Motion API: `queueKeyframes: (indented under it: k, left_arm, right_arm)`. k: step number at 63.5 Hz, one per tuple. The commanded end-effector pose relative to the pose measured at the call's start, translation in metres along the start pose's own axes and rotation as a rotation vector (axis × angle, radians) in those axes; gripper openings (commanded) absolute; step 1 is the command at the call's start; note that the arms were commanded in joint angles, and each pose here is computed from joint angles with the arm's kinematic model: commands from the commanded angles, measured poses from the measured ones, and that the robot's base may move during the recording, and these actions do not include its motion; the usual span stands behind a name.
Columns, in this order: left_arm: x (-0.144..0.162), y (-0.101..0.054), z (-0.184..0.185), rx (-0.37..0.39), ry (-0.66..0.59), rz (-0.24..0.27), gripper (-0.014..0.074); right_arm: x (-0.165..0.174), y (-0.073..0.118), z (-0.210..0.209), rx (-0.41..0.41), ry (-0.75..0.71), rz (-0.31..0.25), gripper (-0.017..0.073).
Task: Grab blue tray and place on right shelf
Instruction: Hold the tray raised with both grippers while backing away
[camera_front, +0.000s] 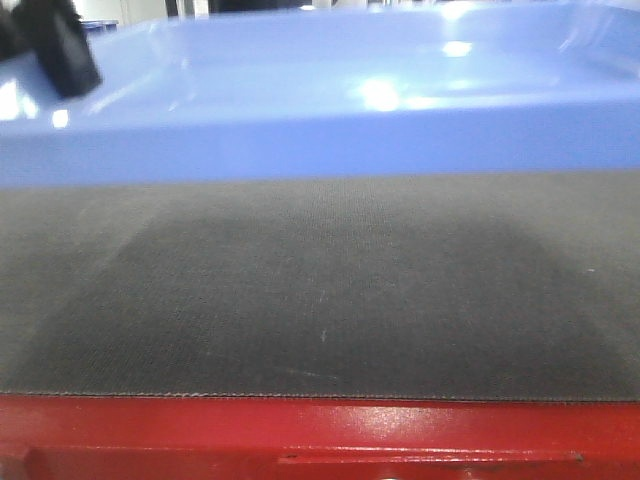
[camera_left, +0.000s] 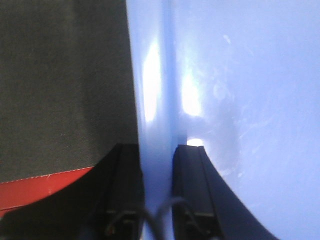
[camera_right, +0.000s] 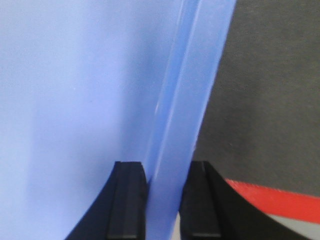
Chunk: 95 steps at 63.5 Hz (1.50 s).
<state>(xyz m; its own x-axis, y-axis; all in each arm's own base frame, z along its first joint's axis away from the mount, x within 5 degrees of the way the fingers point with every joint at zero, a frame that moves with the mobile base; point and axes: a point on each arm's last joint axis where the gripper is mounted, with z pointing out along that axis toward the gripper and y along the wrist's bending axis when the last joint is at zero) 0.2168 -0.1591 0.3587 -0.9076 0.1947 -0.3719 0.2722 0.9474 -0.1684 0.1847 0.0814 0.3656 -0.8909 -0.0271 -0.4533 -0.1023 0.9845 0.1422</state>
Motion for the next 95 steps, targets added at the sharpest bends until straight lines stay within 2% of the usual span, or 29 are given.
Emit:
queueKeyframes:
  k: [1,7,16,35,50,95]
  left_arm:
    - [0.007,0.001,-0.035,-0.077,-0.016,0.065,-0.0041]
    - [0.006,-0.007,-0.050,-0.048,-0.068,0.056,-0.0041]
    - [0.004,-0.014,-0.060,-0.030,-0.103,0.076,-0.0041]
    - [0.004,-0.014,-0.060,-0.033,-0.104,0.075,-0.0041]
    - [0.004,-0.014,-0.060,-0.033,-0.104,0.077,-0.0041]
    - [0.004,-0.014,-0.060,-0.024,-0.101,0.073,-0.0048]
  right_arm:
    - [0.003,-0.008,-0.023,0.041,-0.067,-0.056,0.0025]
    - [0.008,-0.011,-0.024,0.066,-0.018,-0.061,0.0025]
    - [0.007,-0.011,-0.027,0.061,-0.029,-0.061,0.0025]
    - [-0.009,-0.004,-0.059,0.008,-0.149,-0.051,0.0025]
    - [-0.015,-0.001,-0.050,0.010,-0.107,-0.050,0.0025]
    - [-0.016,0.000,-0.050,0.001,-0.123,-0.049,0.0023]
